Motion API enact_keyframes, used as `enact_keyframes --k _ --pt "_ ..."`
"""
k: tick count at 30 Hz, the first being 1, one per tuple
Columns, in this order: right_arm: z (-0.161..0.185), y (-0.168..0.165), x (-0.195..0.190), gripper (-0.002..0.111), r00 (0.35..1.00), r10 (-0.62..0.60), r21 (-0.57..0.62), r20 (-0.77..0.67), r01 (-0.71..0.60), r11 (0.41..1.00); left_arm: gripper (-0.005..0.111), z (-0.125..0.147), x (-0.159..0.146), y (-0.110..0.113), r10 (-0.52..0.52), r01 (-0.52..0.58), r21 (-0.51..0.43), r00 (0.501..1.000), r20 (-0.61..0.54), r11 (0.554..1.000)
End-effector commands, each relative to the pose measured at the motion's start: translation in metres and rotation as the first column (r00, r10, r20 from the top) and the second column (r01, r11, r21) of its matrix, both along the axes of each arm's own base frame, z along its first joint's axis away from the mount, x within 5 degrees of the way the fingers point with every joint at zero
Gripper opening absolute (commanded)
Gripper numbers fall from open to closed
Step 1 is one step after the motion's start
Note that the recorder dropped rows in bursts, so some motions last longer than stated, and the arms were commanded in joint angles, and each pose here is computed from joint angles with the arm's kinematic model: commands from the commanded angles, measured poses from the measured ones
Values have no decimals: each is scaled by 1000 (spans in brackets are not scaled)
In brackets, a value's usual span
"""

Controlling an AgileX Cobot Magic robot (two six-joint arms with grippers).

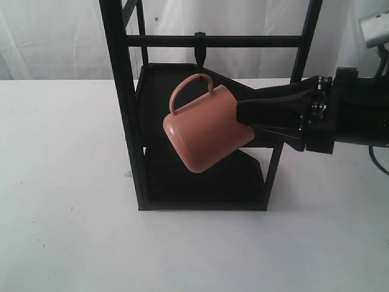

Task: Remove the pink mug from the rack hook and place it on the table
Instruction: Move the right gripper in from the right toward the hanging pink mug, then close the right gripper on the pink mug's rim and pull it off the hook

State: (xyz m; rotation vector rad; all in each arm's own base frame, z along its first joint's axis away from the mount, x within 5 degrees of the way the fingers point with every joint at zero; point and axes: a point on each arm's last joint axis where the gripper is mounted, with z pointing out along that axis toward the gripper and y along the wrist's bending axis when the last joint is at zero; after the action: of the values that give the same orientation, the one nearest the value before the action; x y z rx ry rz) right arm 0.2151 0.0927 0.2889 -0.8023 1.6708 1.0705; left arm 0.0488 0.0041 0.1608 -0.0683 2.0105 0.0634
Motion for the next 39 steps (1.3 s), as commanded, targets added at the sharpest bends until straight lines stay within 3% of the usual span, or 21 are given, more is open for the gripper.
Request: enact_keyframes --k 1,26,32,39 --pt "-6 1 5 58 1000 21 16 -19 -20 1000 0 -2 -1 -1 -7 7 -4 1000 -15 1000" --pt "-15 36 -12 58 980 199 -60 -14 -200 978 0 -2 -1 -1 -7 7 -4 1000 -15 1000" --pt "-16 36 -11 57 984 180 -74 -14 -181 981 0 -2 -1 -1 -7 7 -4 1000 -15 1000" --pt "-16 36 -11 40 984 180 -74 -14 -181 981 0 -2 -1 -1 -7 7 -4 1000 -15 1000"
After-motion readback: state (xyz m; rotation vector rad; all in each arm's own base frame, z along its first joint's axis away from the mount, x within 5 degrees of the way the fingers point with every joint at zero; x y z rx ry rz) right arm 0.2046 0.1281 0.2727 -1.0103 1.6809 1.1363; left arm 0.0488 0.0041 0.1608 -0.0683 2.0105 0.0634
